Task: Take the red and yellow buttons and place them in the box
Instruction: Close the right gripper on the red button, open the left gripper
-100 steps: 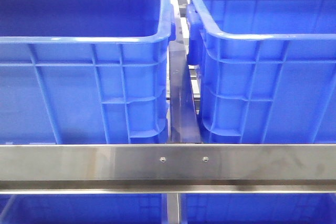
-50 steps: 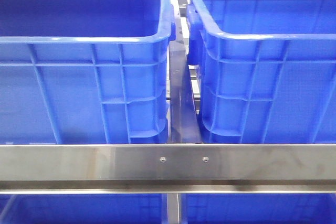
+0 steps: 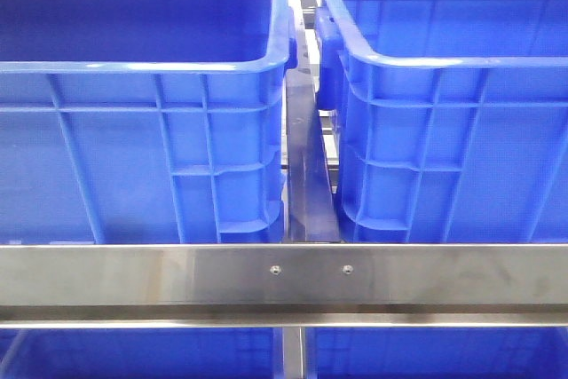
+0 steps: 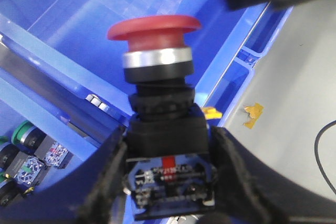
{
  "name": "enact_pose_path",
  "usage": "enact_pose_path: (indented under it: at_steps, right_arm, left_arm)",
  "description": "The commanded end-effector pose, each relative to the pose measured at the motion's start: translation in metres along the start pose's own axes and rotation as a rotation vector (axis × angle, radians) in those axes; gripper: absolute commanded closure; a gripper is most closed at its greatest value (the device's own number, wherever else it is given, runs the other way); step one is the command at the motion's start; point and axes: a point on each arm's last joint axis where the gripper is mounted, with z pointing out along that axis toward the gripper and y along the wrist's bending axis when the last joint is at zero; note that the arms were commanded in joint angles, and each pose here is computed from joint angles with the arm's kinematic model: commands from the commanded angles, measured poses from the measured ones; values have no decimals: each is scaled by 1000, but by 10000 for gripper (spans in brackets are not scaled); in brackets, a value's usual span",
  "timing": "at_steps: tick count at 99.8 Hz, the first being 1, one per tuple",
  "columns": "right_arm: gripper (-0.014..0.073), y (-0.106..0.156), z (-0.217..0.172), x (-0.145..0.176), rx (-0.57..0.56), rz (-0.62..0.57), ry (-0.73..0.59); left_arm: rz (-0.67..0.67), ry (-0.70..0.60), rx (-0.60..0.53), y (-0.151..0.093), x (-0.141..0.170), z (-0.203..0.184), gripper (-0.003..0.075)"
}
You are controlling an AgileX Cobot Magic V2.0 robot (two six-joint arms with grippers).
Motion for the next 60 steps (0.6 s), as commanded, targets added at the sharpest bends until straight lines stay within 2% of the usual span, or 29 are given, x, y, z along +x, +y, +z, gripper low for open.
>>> enact_pose_path:
  at_steps: [1,42,49,60]
  right_arm:
    - [66,12,4,-12,-88,3,-6]
    - [78,16,43,-19,-154,-7,128]
    - [142,17,45,-21,-157,-8,131]
    - [315,16,45,-21,-156,-5,129]
  left_arm:
    - [5,-134,2,-1,-15,-23,739]
    - [5,-132,2,-1,-15,-23,739]
    - [5,-130,2,-1,-15,-23,739]
    - [5,-130,2,-1,-15,-23,739]
